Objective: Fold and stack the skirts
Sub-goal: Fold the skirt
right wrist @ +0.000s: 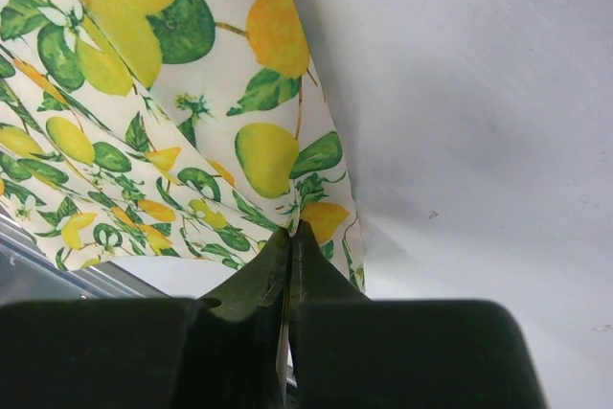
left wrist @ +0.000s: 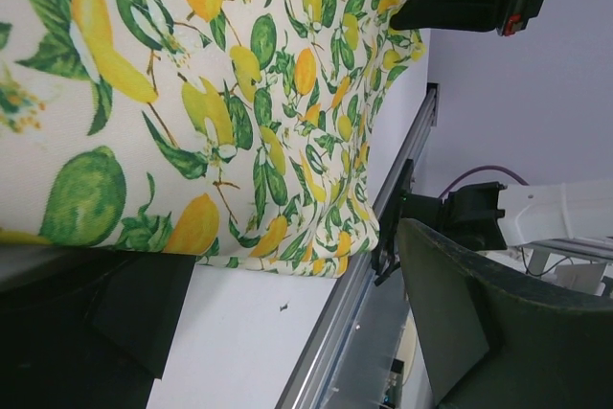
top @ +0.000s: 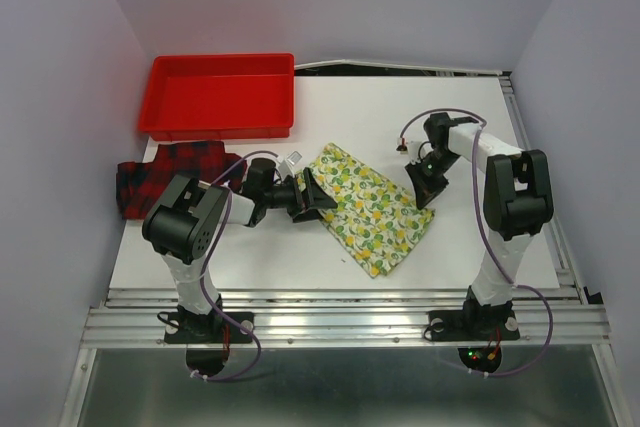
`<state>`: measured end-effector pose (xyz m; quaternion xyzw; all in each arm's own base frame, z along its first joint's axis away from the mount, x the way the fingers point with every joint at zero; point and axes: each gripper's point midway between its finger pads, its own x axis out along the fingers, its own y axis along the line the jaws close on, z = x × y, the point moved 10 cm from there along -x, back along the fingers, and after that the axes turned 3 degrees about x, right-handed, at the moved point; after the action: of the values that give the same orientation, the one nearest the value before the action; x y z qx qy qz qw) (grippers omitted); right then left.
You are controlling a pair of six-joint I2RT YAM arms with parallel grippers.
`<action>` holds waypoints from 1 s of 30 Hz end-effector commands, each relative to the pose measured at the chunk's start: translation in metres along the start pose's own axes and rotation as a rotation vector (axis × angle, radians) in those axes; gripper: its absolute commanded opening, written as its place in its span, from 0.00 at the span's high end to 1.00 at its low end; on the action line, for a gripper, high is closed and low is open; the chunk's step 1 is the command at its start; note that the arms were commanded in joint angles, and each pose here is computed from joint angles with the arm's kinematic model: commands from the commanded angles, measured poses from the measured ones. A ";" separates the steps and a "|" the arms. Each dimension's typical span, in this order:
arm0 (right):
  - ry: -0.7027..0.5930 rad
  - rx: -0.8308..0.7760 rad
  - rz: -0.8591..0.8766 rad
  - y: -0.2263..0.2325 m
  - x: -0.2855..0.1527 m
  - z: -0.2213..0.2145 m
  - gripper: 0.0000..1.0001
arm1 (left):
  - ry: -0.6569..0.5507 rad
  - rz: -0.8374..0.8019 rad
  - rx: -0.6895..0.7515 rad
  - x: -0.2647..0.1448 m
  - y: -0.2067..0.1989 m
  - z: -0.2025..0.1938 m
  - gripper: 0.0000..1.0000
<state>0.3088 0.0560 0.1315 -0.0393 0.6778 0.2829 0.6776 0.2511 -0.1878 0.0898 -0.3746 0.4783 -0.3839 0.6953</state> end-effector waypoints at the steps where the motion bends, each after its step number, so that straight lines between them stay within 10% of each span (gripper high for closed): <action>1: -0.024 -0.023 0.024 0.004 -0.013 0.002 0.91 | -0.009 0.117 0.007 0.001 0.017 -0.003 0.02; 11: -0.003 0.066 0.229 0.020 -0.002 -0.003 0.75 | 0.005 0.063 0.094 -0.009 -0.009 0.004 0.02; 24: -0.025 0.105 0.010 -0.012 0.026 0.016 0.85 | -0.040 0.229 0.270 -0.071 -0.048 0.037 0.02; 30: -0.117 0.067 -0.144 -0.036 0.028 0.057 0.76 | -0.215 0.420 0.566 -0.103 -0.073 0.097 0.02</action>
<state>0.3234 0.0645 0.1095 0.0147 0.7060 0.2500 0.6625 0.2864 -0.1249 0.1896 -0.2080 0.3965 -0.3248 0.8331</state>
